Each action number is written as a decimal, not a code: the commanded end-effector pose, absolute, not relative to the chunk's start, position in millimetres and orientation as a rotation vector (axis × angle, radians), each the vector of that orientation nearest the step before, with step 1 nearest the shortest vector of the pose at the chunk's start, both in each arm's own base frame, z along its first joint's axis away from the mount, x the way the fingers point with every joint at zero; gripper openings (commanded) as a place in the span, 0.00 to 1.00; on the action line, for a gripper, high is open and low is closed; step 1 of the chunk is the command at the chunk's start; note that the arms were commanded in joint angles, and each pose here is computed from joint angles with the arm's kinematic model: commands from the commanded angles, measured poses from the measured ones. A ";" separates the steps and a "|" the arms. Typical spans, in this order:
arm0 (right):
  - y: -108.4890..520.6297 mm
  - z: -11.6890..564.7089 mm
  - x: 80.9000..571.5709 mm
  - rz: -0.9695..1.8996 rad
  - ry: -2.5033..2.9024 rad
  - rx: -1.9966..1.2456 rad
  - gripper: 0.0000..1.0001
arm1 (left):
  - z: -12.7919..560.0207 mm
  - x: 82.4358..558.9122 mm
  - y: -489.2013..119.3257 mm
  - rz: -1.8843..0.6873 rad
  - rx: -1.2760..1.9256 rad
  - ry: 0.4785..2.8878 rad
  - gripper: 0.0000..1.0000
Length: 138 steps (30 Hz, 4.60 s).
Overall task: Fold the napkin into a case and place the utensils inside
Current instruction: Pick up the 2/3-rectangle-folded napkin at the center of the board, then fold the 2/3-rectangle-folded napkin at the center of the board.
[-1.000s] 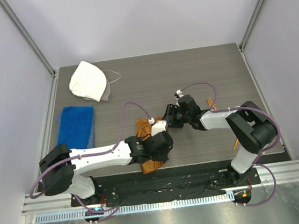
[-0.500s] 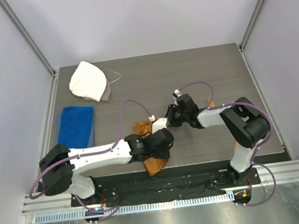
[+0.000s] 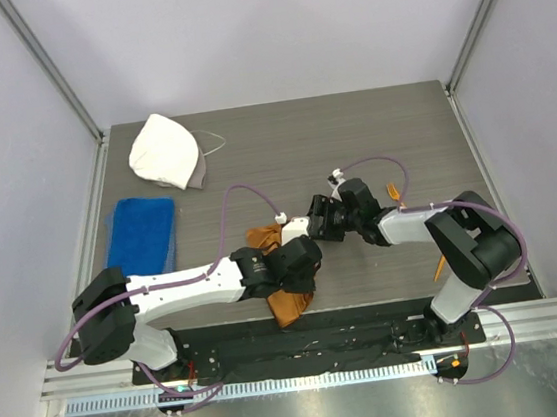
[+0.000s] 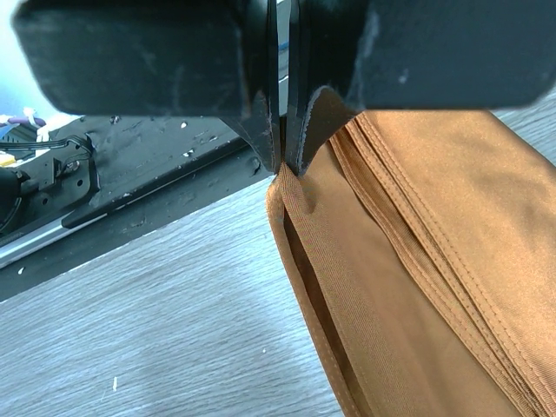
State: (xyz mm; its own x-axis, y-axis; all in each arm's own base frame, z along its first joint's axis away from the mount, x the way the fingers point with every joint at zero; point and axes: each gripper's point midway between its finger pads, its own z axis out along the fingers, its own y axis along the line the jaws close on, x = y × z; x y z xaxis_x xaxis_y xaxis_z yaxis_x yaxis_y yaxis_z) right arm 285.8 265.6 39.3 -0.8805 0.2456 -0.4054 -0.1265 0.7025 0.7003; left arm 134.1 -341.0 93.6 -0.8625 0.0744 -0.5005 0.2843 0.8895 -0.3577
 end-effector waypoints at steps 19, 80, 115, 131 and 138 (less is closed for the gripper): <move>290.0 36.9 301.9 1.130 2.405 0.072 0.25 | 124.2 138.5 -347.7 -0.667 0.265 2.521 0.12; 328.8 79.1 282.1 0.967 2.271 0.033 0.01 | 40.4 254.2 -244.9 -0.536 -0.317 2.561 0.08; 284.0 55.7 350.6 0.727 2.231 -0.038 0.47 | 54.9 285.5 -281.4 -0.616 -0.266 2.533 0.08; 295.1 54.3 350.8 0.858 2.227 -0.087 0.30 | 45.5 307.9 -291.5 -0.582 -0.279 2.544 0.08; 293.6 49.1 347.4 0.862 2.242 -0.092 0.42 | 37.2 309.1 -287.8 -0.562 -0.286 2.556 0.07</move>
State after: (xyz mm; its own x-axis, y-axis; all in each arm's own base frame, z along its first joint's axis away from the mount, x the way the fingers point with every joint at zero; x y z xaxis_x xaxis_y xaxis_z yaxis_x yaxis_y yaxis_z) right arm 334.8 283.2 31.3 -0.7739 0.1677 -0.6107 -0.2520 0.8031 0.5399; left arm 295.4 -283.2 28.0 -0.8694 -0.2925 -0.3982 -0.1109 0.9009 -0.4197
